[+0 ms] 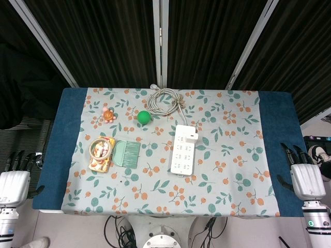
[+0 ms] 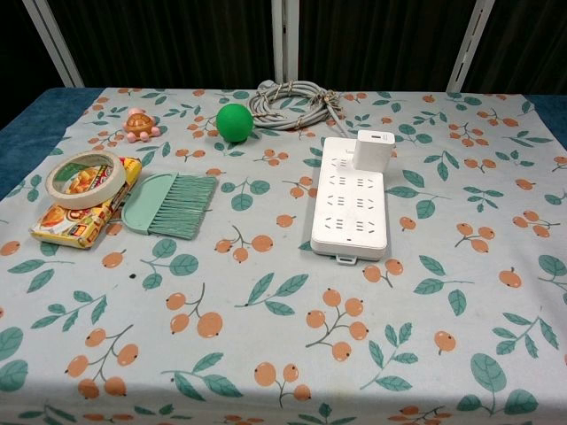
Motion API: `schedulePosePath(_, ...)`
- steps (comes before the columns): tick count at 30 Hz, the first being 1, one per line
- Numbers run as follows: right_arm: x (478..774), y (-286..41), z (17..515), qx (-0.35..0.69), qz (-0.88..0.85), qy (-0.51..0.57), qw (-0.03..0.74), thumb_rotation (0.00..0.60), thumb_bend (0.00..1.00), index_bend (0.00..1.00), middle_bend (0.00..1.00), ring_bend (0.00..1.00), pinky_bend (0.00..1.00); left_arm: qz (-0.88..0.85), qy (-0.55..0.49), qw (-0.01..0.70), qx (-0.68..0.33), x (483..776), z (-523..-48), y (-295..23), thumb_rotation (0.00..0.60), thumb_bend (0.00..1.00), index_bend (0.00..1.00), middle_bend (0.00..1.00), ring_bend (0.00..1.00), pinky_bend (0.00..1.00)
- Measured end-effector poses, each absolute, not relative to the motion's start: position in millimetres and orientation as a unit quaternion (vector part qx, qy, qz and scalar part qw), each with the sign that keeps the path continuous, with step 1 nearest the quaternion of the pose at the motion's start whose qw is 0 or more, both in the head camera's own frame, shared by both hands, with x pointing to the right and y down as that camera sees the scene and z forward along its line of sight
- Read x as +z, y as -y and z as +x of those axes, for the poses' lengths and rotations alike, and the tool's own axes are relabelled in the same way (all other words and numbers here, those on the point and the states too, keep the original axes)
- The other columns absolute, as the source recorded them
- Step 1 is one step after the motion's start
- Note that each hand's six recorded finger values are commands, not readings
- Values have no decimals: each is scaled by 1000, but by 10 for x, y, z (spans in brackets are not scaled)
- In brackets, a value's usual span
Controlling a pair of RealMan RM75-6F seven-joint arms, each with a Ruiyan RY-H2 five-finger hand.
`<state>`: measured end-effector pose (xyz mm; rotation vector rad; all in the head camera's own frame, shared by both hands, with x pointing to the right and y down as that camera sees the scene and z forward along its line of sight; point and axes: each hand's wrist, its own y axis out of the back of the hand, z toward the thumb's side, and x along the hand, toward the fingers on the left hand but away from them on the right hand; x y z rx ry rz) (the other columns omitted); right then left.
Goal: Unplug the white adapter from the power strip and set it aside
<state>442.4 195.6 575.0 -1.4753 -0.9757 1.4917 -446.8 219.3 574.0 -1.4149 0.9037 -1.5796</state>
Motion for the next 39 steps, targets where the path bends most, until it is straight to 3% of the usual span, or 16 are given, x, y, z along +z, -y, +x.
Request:
schedulePosePath(17,5911,-1808,4234,572,-621,371,386,600,126,56,207,85,200,-566,-367,410,-614,5785,-4414,-2205,600,33,161,144,24,20)
schedulePosePath(24,6256,-1496,3966,554,-674,346,345,600,136,56,205,87,200,-573,-369,411,-606,5796,-4348,-2216,600,33,161,144,24,21)
schedulePosePath(28,6521,-1286,3733,540,-712,328,306,600,227,56,205,87,199,-582,-366,411,-598,5830,-4278,-2195,600,33,161,144,24,39)
schedulePosePath(39,7178,-786,2906,495,-788,287,226,600,242,56,205,87,199,-620,-353,414,-565,5957,-3974,-2074,600,34,161,144,24,42)
